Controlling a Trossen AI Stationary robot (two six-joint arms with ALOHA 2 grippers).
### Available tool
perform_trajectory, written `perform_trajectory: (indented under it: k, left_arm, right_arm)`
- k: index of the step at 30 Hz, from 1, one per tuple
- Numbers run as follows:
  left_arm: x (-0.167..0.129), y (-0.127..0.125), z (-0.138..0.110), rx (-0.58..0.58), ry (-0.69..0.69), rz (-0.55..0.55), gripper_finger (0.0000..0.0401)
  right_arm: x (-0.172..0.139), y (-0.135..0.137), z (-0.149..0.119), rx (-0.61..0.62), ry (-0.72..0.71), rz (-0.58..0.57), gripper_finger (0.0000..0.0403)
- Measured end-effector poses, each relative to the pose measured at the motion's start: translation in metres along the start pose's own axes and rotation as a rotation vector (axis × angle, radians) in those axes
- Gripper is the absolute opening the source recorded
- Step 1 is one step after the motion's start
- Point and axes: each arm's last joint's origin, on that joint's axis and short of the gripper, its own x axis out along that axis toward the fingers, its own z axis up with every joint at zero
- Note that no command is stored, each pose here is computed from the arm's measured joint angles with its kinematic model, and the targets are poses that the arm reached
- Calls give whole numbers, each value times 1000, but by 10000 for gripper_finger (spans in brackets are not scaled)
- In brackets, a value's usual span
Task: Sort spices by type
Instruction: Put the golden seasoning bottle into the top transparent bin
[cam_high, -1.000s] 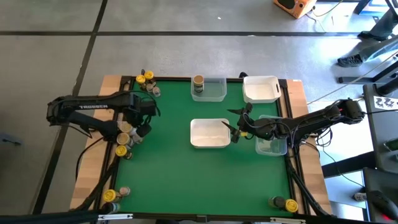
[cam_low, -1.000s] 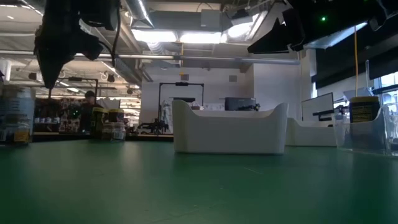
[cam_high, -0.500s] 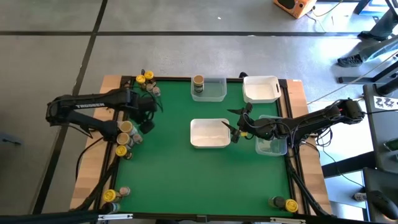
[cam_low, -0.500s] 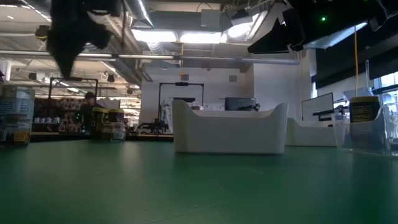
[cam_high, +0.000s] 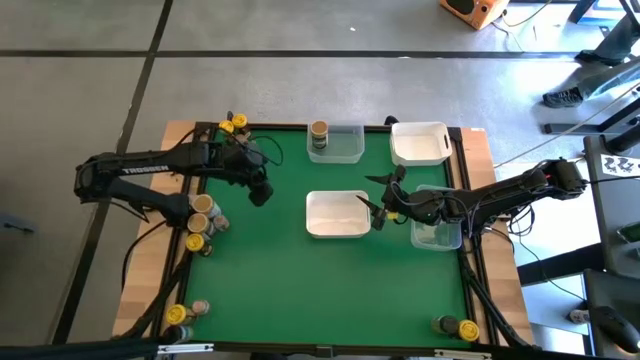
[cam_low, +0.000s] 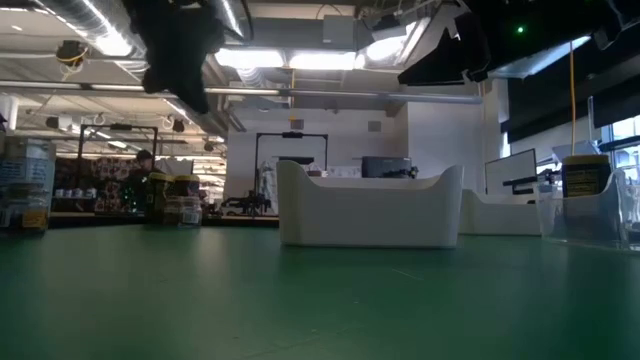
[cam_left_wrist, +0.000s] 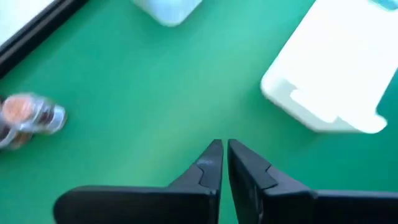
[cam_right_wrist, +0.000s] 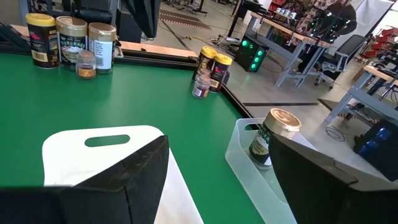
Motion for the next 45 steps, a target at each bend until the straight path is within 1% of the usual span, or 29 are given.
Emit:
perform_trajectory:
  k: [4, 11, 14, 16, 18, 21, 23, 26, 28, 29, 32, 34, 36, 38, 45]
  left_arm:
    - [1, 4, 2, 19, 1, -5, 74]
    - [2, 12, 5, 46, 22, -32, 191]
    - [4, 13, 4, 79, 46, -31, 233]
    - [2, 14, 3, 105, 63, -29, 254]
    - [-7, 13, 6, 121, 76, -36, 268]
    - [-29, 11, 7, 145, 149, -24, 275]
    - [-44, 10, 4, 133, 215, -4, 276]
    - [-60, 11, -9, 93, 349, 81, 276]
    - [-65, 12, -20, 55, 446, 148, 276]
    - [-64, 12, -24, 34, 469, 169, 276]
    - [-63, 8, -33, 6, 450, 154, 276]
    - [-64, 7, -38, 23, 456, 157, 276]
    - [-62, 7, -43, 50, 460, 194, 276]
    - [-65, 8, -49, 42, 441, 180, 276]
    - [-69, 11, -61, 80, 467, 134, 276]
  right_arm:
    - [0, 0, 0, -1, 0, 0, 276]
    - [0, 0, 0, -2, 1, 0, 276]
    - [0, 0, 0, -1, 0, 0, 276]
    - [0, 0, 0, -2, 0, 0, 276]
    - [0, -1, 0, -1, 1, -3, 276]
    - [2, -3, -1, 0, 7, -14, 276]
    - [3, -4, -1, -1, 11, -19, 276]
    - [3, -4, -1, -1, 12, -20, 276]
    - [3, -4, -1, -1, 12, -19, 276]
    - [3, -4, -1, -2, 12, -19, 276]
    - [3, -4, -2, -3, 14, -18, 276]
    - [2, -3, -2, -3, 13, -5, 276]
    - [2, -3, -2, -1, 14, 2, 276]
    - [2, -3, -2, -1, 13, 10, 276]
    - [2, -3, -1, 5, 8, 9, 276]
